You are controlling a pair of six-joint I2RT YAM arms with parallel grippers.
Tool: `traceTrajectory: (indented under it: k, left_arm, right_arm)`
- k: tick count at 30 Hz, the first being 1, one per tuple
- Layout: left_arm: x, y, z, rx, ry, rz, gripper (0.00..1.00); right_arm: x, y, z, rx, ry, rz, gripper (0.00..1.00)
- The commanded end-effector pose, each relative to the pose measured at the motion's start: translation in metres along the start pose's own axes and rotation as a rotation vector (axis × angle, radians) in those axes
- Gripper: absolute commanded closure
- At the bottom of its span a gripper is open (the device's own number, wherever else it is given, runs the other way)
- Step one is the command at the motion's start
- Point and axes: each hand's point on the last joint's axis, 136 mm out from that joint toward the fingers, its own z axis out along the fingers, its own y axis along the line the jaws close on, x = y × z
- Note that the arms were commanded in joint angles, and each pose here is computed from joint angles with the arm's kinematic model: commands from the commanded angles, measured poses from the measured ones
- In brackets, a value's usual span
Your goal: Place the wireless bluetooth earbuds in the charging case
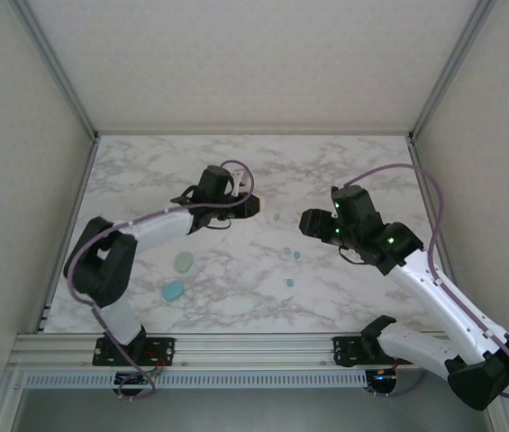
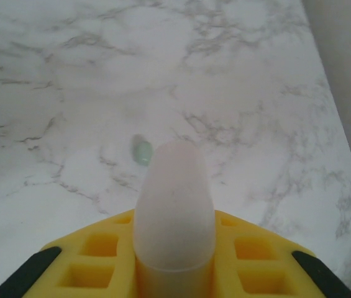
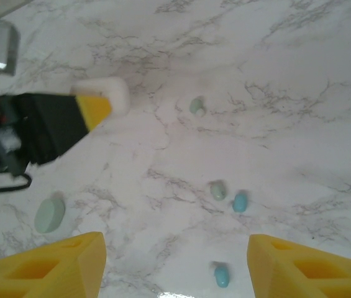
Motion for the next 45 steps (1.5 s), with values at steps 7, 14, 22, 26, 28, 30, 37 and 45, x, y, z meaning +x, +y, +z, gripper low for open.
traceTrajectory:
  k: [7, 14, 22, 26, 28, 30, 37, 45]
  left_arm:
    - [-0.001, 0.028, 0.037, -0.056, 0.172, -0.172, 0.93]
    - [0.003, 0.058, 0.046, -0.094, 0.205, -0.223, 0.92]
    - [0.006, 0.077, 0.053, -0.1, 0.234, -0.257, 0.88]
    - [0.003, 0.086, 0.055, -0.129, 0.238, -0.265, 0.81]
    - [0.001, 0.092, 0.054, -0.152, 0.232, -0.258, 0.79]
    - [0.0, 0.098, 0.05, -0.2, 0.226, -0.237, 0.73]
    - [-0.013, 0.103, 0.025, -0.292, 0.208, -0.16, 0.57]
    - [-0.029, 0.096, -0.027, -0.351, 0.123, -0.091, 0.49]
  right_arm:
    - [0.01, -0.015, 0.0, 0.013, -0.017, 0.083, 0.37]
    - [0.012, -0.017, 0.006, 0.021, -0.009, 0.102, 0.37]
    - [0.012, -0.014, 0.015, 0.02, 0.01, 0.112, 0.37]
    - [0.013, -0.013, 0.019, 0.022, 0.022, 0.118, 0.36]
    - [0.013, -0.013, 0.02, 0.023, 0.025, 0.122, 0.36]
    - [0.014, -0.013, 0.021, 0.024, 0.029, 0.12, 0.36]
    - [0.015, -0.008, 0.025, 0.007, 0.042, 0.096, 0.33]
    - [0.013, 0.026, 0.033, -0.161, 0.068, -0.009, 0.3]
